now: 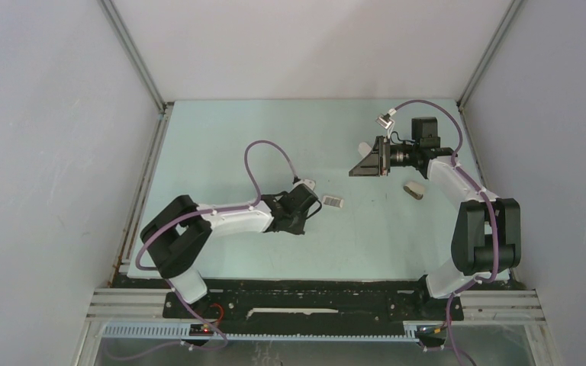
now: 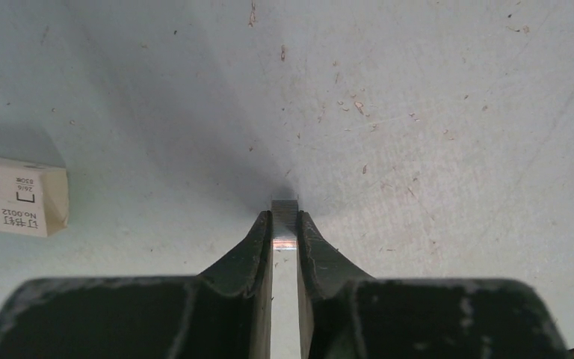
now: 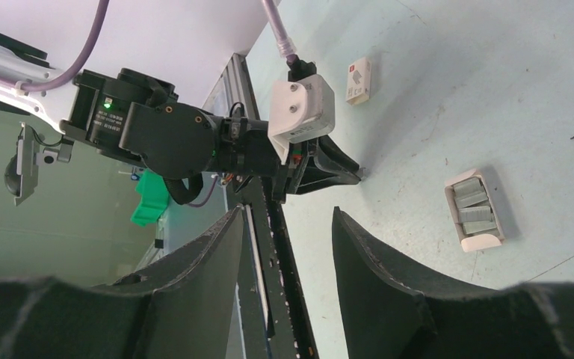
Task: Unload the staples from the stapler
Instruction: Pick up the staple from the center of the board.
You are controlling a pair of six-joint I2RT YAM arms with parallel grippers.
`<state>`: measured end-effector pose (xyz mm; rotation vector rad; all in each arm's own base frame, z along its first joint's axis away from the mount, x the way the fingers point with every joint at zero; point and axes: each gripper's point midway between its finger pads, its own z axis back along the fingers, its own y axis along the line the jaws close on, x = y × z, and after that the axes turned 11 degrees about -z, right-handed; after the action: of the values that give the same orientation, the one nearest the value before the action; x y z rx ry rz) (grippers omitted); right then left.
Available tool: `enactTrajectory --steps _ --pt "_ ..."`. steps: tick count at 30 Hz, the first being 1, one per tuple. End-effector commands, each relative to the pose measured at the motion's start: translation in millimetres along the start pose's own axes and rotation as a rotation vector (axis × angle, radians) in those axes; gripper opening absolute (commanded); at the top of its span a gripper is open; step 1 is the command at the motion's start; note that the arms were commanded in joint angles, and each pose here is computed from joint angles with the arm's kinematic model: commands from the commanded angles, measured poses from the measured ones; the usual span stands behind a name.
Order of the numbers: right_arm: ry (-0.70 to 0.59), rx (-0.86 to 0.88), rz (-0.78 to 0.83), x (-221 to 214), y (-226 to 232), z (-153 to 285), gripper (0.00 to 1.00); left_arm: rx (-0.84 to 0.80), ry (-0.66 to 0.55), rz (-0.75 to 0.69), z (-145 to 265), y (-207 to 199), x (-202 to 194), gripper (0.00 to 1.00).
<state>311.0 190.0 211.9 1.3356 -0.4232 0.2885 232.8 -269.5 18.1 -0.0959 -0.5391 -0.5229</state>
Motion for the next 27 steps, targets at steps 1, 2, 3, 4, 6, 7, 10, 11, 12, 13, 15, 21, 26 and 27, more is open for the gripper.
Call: enactTrajectory --steps 1,2,3,4,6,7,10,11,12,13,15,21,26,27 --pt "-0.007 0.017 0.050 9 8 3 0.56 -0.043 -0.141 0.027 24 -9 42 0.11" --pt "-0.007 0.018 0.050 9 8 3 0.56 -0.050 -0.155 0.032 27 -11 46 0.10" --pt "-0.007 0.017 0.051 9 9 3 0.56 -0.057 -0.166 0.034 29 -12 49 0.10" --pt "-0.008 0.018 0.053 10 9 3 0.56 -0.063 -0.178 0.039 31 -14 53 0.10" --pt "-0.007 0.018 0.052 10 9 3 0.56 -0.078 -0.201 0.050 35 -17 59 0.10" --pt "-0.007 0.018 0.052 10 9 3 0.56 -0.085 -0.213 0.055 37 -18 62 0.10" --pt "-0.008 0.017 0.053 10 8 3 0.56 -0.104 -0.243 0.069 40 -22 72 0.10" --pt "-0.007 0.017 0.052 10 8 3 0.56 -0.107 -0.248 0.072 40 -23 74 0.10" --pt "-0.008 0.017 0.053 10 9 3 0.56 -0.111 -0.255 0.074 41 -24 77 0.10" --pt "-0.008 0.016 0.053 10 9 3 0.56 -0.117 -0.262 0.076 41 -26 79 0.10" --pt "-0.009 0.015 0.053 10 8 3 0.56 -0.122 -0.272 0.083 42 -28 84 0.10" --pt "-0.010 0.011 0.051 10 7 3 0.56 -0.141 -0.312 0.094 44 -35 102 0.10" --pt "-0.019 0.002 0.051 11 5 5 0.56 -0.148 -0.329 0.094 43 -40 114 0.10" --pt "-0.020 -0.001 0.051 12 4 6 0.56 -0.150 -0.332 0.094 43 -41 116 0.10"
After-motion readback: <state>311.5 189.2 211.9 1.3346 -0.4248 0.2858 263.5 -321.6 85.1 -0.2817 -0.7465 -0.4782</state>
